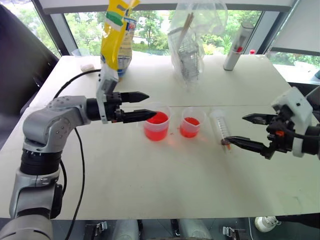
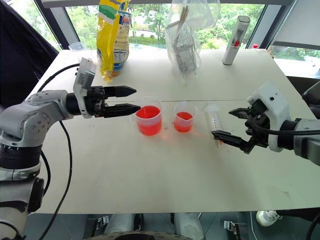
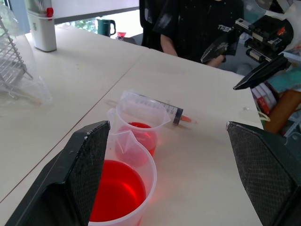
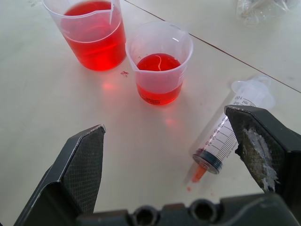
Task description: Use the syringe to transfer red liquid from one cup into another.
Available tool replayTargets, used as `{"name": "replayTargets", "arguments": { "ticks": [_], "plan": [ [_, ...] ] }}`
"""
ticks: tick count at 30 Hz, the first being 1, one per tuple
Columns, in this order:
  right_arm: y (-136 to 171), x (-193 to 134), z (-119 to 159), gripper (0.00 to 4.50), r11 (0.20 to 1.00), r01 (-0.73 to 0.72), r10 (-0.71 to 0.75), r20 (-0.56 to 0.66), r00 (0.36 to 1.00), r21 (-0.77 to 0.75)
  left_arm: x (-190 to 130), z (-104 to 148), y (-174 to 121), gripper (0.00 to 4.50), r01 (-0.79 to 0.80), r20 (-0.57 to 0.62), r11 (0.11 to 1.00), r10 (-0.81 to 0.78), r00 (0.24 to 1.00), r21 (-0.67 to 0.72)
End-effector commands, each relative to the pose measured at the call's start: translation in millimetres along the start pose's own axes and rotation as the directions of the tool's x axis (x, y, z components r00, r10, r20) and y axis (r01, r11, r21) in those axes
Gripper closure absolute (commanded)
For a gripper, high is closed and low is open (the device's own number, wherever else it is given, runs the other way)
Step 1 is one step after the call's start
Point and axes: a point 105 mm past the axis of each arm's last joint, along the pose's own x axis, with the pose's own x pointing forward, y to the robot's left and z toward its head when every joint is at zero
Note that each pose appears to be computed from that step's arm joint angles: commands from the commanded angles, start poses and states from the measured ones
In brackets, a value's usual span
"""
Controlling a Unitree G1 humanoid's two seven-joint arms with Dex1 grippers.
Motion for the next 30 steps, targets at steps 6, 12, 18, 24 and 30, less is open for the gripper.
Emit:
{"name": "replayTargets", "arguments": {
  "ticks": [6,12,18,24,30],
  "plan": [
    [-6,-5,9,0.06,0.999,0.032,-0.031,0.037,0.999,-0.039,-1,17,-3,0.39,0.005,0.054,0.998,-0.009,0.998,0.058],
    [-7,-6,7,0.06,0.998,0.042,-0.04,0.039,0.998,-0.042,0,16,-3,0.39,0.01,0.044,0.998,-0.013,0.999,0.067],
    [-5,-5,4,0.06,0.998,0.05,-0.048,0.041,0.998,-0.044,1,16,-2,0.39,0.018,0.042,0.998,-0.021,0.999,0.066],
    [-6,-3,2,0.06,0.997,0.07,-0.068,0.042,0.997,-0.028,2,17,-1,0.39,0.026,0.028,0.997,-0.028,0.999,0.069],
    [-13,-4,4,0.06,0.994,0.109,-0.109,0.037,0.993,0.021,0,17,-2,0.39,0.041,0.001,0.997,-0.041,0.999,0.067]
  ]
}}
